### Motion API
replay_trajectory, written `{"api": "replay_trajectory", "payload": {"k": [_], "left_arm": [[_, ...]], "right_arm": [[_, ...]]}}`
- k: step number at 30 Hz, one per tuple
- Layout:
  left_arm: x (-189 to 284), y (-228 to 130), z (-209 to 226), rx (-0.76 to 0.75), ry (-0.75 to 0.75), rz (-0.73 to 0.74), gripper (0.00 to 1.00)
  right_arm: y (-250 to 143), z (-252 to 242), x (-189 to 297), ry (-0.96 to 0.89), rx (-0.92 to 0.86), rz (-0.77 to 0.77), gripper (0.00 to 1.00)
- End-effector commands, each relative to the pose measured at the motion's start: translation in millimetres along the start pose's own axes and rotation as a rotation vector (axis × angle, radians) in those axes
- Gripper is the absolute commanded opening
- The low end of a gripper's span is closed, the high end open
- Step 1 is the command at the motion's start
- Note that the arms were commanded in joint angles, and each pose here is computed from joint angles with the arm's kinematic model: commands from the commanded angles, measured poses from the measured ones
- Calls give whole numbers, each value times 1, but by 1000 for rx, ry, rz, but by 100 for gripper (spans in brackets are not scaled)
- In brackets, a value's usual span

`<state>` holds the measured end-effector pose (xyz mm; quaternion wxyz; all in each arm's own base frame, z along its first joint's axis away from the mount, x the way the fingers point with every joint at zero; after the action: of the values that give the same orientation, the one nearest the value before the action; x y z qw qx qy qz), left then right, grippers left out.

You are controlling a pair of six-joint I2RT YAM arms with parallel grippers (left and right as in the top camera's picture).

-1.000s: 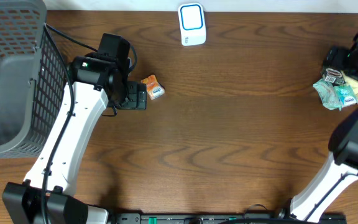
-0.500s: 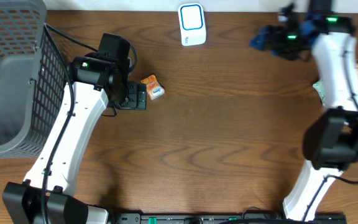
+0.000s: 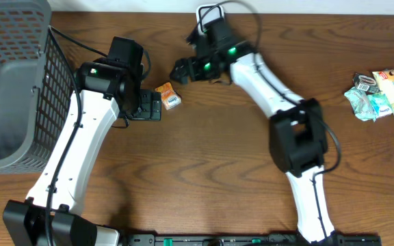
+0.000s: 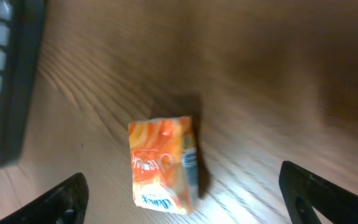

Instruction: Scan the item barcode

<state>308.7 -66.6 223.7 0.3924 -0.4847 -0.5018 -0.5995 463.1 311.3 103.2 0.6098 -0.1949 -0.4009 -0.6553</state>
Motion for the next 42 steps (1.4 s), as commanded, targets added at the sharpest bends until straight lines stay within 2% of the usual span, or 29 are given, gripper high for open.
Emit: {"api": "replay_trajectory", "payload": {"k": [1, 2, 7, 10, 13, 17, 21, 23, 24, 27, 29, 33, 37, 42], "left_arm": [[-1, -1, 1, 5, 6, 8, 98], [-1, -1, 1, 5, 6, 8, 98], [-1, -1, 1, 5, 6, 8, 98], [-1, -1, 1, 5, 6, 8, 98], [-1, -1, 1, 5, 6, 8, 98], [-1, -1, 1, 5, 6, 8, 98], [-1, -1, 1, 5, 6, 8, 98], [-1, -1, 1, 5, 6, 8, 98], [-1, -1, 1, 5, 6, 8, 98], [-1, -1, 1, 5, 6, 8, 98], [-1, -1, 1, 5, 6, 8, 98], [-1, -1, 1, 5, 6, 8, 98], [-1, -1, 1, 5, 6, 8, 98], [-1, -1, 1, 5, 6, 8, 97]], "right_arm": [[-14, -10, -27, -49, -56, 35, 79], [-18, -11, -33, -55, -62, 46, 78], [-32, -15, -44, -85, -73, 95, 50], [-38, -26, -44, -191, -80, 97, 37], [-47, -49, -34, -351, -111, 121, 16], [-52, -71, -7, -507, -152, 153, 8], [-49, -75, 34, -630, -173, 133, 10], [-44, -66, 54, -625, -172, 111, 16], [-40, -59, 64, -614, -167, 88, 24], [-32, -44, 76, -583, -150, 36, 64], [-28, -37, 74, -548, -159, 12, 78], [-27, -27, 60, -475, -207, 2, 80], [-33, -27, 32, -383, -282, 52, 67], [-45, -33, 0, -278, -340, 152, 64]]}}
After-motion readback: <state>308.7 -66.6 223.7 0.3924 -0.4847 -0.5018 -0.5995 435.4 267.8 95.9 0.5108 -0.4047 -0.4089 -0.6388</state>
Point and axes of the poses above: each gripper's point midway between its finger pads, its own x axis back along the fingers, its own z axis along the line the jaws close on, y = z × x, the point moved 5 cm from there along x, back along the fingers, and after that the axes turned 10 degrees about -x, right-handed, at the moved point
